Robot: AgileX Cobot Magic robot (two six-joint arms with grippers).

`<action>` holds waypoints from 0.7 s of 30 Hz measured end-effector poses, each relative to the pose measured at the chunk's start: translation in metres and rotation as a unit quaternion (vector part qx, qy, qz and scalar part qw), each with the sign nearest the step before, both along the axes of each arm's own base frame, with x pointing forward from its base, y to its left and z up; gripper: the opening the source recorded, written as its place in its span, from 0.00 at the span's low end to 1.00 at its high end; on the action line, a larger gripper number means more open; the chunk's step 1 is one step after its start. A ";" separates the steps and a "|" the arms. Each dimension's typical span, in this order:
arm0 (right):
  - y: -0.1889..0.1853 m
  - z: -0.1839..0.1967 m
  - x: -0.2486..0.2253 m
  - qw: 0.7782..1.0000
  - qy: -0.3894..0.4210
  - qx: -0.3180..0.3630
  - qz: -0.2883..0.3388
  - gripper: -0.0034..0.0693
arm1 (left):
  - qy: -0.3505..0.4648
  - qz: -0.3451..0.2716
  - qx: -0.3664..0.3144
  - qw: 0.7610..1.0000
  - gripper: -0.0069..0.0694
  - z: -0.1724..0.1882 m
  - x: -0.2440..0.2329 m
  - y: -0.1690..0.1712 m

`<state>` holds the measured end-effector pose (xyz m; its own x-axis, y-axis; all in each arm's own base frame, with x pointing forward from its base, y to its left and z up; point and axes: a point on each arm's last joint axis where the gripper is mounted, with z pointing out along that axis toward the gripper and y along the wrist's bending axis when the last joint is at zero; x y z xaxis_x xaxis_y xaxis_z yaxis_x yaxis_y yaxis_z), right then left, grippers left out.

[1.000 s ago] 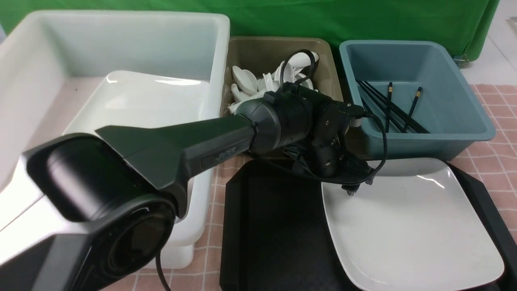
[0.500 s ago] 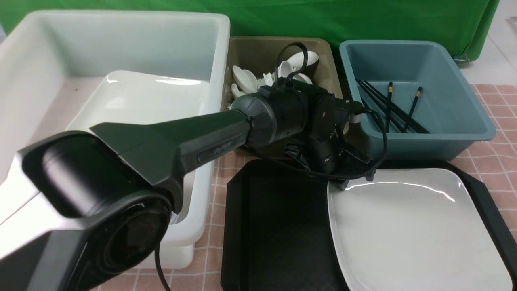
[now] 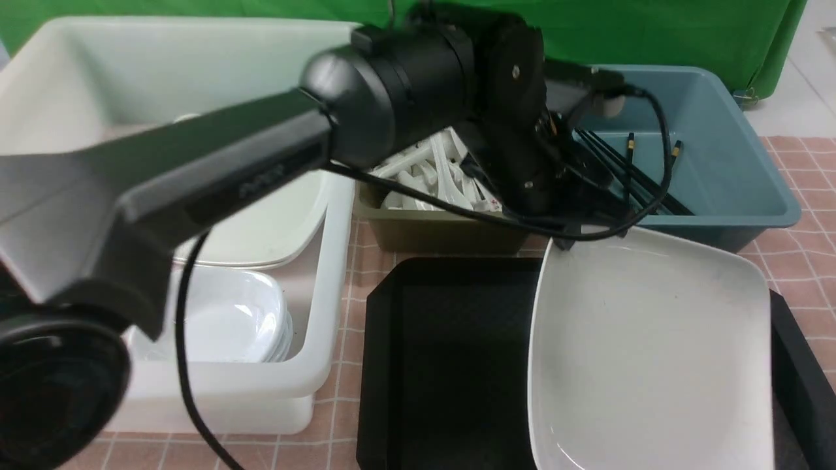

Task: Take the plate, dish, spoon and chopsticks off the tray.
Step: Use the left arm to put the plate into the large storage box on the left

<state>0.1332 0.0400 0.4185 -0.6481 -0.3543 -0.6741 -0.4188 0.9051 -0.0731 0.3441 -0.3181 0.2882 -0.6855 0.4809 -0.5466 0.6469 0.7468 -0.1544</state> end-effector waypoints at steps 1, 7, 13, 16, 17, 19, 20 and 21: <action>0.000 0.000 0.000 1.000 0.000 0.001 0.000 0.09 | -0.003 0.000 -0.002 1.000 0.11 0.005 -0.002 0.001; 0.002 0.000 -0.001 1.000 0.002 0.008 0.005 0.09 | -0.028 -0.006 -0.013 0.999 0.11 0.035 -0.012 0.011; 0.005 0.001 -0.001 1.000 0.003 0.024 0.017 0.09 | -0.065 -0.009 -0.028 0.997 0.11 0.072 -0.025 0.025; 0.007 0.002 -0.002 0.999 0.001 0.030 0.028 0.09 | -0.073 -0.010 -0.029 0.997 0.11 0.081 -0.029 0.029; 0.009 0.002 -0.002 0.999 0.001 0.038 0.033 0.09 | -0.081 -0.011 -0.029 0.996 0.11 0.087 -0.032 0.032; 0.010 0.003 -0.002 0.998 0.001 0.045 0.038 0.09 | -0.088 -0.010 -0.032 0.996 0.11 0.093 -0.035 0.035; 0.011 0.003 -0.002 0.998 0.000 0.047 0.040 0.09 | -0.092 -0.010 -0.032 0.995 0.11 0.096 -0.036 0.037; 0.011 0.003 -0.002 0.998 -0.001 0.048 0.044 0.09 | -0.096 -0.010 -0.033 0.995 0.11 0.099 -0.037 0.038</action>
<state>0.1308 0.0513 0.4214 -0.6167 -0.3424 -0.7088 -0.4962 0.8681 0.0124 0.3070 -0.2797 0.3874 -0.5570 0.4523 -0.6966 0.6834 0.7262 -0.0748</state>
